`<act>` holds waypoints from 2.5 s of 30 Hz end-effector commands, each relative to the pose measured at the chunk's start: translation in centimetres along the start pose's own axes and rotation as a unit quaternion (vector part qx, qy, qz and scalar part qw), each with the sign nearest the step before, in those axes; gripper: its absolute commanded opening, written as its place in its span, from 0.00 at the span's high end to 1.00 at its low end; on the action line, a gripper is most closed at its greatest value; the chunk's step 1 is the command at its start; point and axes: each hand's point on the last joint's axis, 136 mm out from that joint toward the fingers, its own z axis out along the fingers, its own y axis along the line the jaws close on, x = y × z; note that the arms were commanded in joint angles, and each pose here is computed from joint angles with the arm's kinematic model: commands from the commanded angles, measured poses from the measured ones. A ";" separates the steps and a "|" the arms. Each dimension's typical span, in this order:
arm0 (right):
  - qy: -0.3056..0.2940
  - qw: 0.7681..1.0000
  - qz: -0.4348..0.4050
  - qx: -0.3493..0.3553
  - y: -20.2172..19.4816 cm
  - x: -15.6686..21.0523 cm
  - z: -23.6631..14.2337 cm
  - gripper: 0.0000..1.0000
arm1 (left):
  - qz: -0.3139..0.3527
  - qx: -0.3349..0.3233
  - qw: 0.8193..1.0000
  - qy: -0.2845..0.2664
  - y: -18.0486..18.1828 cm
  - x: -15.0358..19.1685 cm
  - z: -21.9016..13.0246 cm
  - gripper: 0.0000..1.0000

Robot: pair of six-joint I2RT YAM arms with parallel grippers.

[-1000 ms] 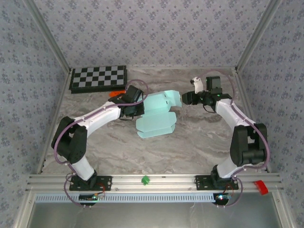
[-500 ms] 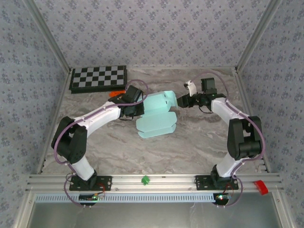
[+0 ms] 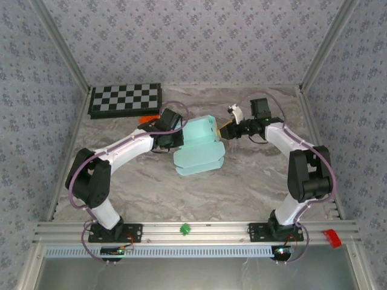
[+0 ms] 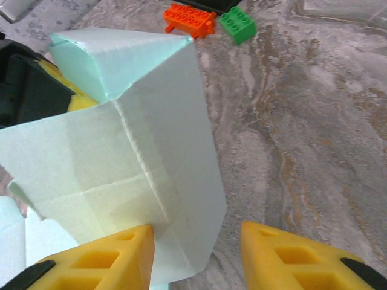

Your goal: Fold the paper box

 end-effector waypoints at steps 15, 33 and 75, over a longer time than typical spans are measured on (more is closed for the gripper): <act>0.004 1.000 -0.020 -0.014 1.0 -1.0 2.0 0.56 | 0.013 0.046 0.999 -0.015 -2.4 -1.9 -1.8 1.00; 0.025 0.999 -0.036 0.012 1.1 -0.3 4.2 0.53 | 0.011 0.051 0.999 -0.015 -2.6 -1.9 -1.8 1.00; 0.054 0.989 -0.047 0.129 -2.1 0.8 6.6 0.73 | 0.013 0.067 0.998 -0.015 -3.1 -2.0 -2.3 1.00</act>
